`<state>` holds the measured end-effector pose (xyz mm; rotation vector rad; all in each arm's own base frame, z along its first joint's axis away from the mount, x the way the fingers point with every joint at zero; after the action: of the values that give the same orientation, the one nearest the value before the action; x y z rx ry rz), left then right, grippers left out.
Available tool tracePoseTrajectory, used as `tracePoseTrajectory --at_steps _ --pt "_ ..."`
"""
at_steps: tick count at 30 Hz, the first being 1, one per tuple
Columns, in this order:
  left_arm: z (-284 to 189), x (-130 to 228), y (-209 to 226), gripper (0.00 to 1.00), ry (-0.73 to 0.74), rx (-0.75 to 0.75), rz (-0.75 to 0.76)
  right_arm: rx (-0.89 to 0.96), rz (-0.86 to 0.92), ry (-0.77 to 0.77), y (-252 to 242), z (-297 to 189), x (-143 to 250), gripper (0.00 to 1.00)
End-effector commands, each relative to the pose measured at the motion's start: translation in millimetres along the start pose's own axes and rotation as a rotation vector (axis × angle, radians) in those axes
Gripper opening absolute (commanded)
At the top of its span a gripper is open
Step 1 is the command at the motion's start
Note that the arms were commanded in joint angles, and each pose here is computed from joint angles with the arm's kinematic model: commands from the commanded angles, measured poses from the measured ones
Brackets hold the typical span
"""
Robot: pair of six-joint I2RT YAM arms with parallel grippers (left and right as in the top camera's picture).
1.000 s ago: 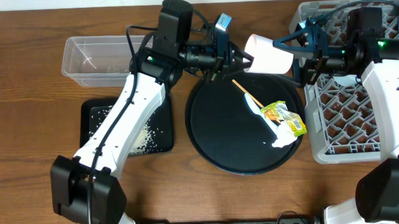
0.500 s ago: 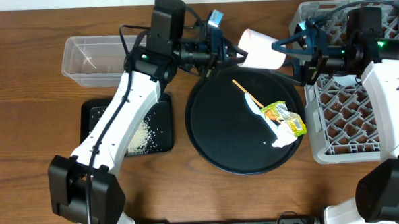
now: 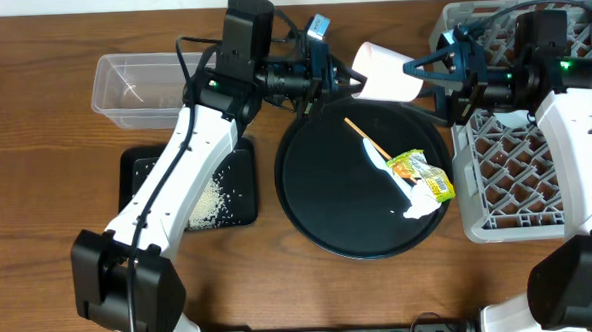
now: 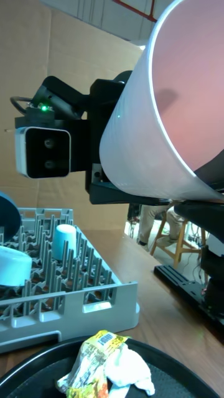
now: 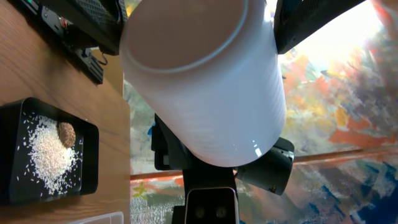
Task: Sort waste into correct bins and load items into the dishwasher rack
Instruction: 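Grasp the pink cup with the right gripper and open the left gripper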
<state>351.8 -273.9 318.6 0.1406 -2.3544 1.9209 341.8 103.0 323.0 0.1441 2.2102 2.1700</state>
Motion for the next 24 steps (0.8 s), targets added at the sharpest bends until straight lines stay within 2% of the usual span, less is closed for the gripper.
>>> tracePoseTrajectory --at_steps 1,17,21,24 --pt "-1.3 11.8 -14.1 0.07 0.071 0.038 0.028 -0.009 -0.024 0.024 3.2 6.4 5.3 0.68" --pt "-2.4 20.5 -16.8 0.06 0.138 0.059 0.017 0.006 -0.088 0.015 3.3 6.5 -0.3 0.74" --pt "-0.6 22.7 -17.1 0.06 0.148 0.060 0.018 0.006 -0.089 0.015 3.4 6.5 -0.3 0.73" --pt "1.4 24.3 -17.3 0.06 0.154 0.059 0.020 0.005 -0.080 0.015 3.5 6.5 -0.2 0.69"
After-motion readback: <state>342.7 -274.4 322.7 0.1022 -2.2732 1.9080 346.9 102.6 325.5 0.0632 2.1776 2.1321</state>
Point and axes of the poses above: each gripper's point midway between its finger pads, its own z axis out along the fingers, its own y axis along the line the jaws close on, x = y × z, the point moved 4 cm from there along -z, back along the fingers, and after that the axes turned 5 degrees about -z, right-handed, at the moved point
